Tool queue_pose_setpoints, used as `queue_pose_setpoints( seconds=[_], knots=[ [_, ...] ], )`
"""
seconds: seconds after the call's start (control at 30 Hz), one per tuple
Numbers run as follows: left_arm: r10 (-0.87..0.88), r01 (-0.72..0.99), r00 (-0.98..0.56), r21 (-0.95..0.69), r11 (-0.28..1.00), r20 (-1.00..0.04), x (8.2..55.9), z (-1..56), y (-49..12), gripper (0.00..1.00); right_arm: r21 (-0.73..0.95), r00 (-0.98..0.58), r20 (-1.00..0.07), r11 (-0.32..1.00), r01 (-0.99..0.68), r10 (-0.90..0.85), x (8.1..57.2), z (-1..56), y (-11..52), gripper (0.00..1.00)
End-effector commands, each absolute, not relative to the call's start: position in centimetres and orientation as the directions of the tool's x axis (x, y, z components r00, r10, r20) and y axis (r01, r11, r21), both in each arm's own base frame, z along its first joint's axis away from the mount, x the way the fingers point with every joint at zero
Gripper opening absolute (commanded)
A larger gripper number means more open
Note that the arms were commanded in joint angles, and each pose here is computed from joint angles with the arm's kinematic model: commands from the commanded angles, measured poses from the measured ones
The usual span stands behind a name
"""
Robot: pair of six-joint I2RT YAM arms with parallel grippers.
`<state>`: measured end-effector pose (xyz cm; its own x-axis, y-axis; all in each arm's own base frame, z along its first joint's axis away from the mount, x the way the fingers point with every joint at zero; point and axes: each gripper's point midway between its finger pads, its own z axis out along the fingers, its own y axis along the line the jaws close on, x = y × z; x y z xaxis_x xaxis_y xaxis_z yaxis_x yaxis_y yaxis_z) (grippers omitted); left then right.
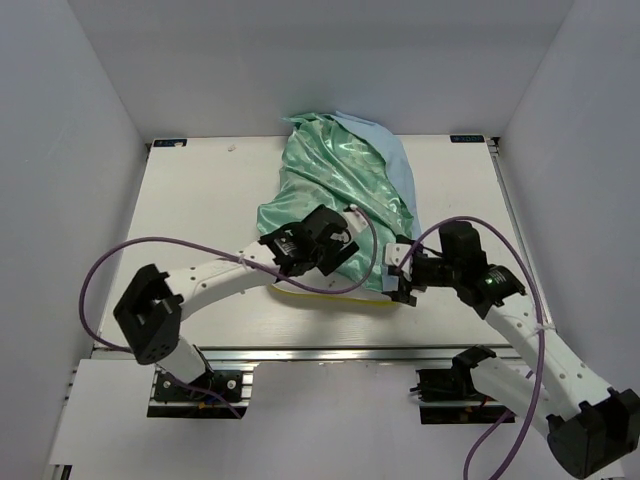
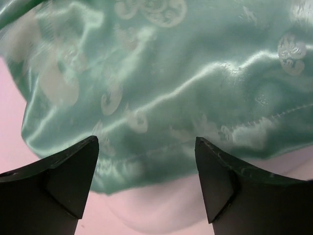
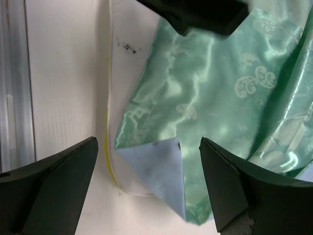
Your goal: Put the pillow into the pillowcase
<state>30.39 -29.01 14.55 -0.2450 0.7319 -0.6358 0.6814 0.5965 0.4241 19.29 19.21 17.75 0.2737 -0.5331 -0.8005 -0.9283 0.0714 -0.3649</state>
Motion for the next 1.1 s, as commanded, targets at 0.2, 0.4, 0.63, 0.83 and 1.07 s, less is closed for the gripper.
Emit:
queue_pose_setpoints(
  seconds=[0.2,0.4,0.63,0.83,1.07],
  knots=[
    [-0.186,0.285,-0.499,-0.364,0.887,-0.846,22.5,24.6,-22.0,0.79,-0.265,0.141,-0.904,0.268,-0.926,-0.404,24.2,21.6,24.7,0.89],
    [-0.644,-0.107,-0.593,-0.746,0.658,-0.483,18.4,18.4,-18.9,0.71,-0.155,0.033,-0.923,0.292,-0.944,-0.384,25.6,21.9,30.3,0.89],
    [-0.817,-0.503,-0.521,-0.684,0.528,-0.247,17.5,11.0,-17.7,0.75,-0.146,0.015,-0.891,0.255,-0.956,-0.453,26.9,19.9,35.0,0.89],
    [-0.849,-0.486,-0.467,-0.731,0.479,-0.246,19.0,10.8,-18.2,0.76,-0.248,0.073,-0.837,0.256,-0.934,-0.543,28.4,17.4,37.5,0.90],
    [-0.887,-0.487,-0.409,-0.771,0.410,-0.213,20.5,8.6,-18.4,0.71,-0.383,0.039,-0.743,0.376,-0.844,-0.669,32.9,13.9,36.5,0.89]
  ],
)
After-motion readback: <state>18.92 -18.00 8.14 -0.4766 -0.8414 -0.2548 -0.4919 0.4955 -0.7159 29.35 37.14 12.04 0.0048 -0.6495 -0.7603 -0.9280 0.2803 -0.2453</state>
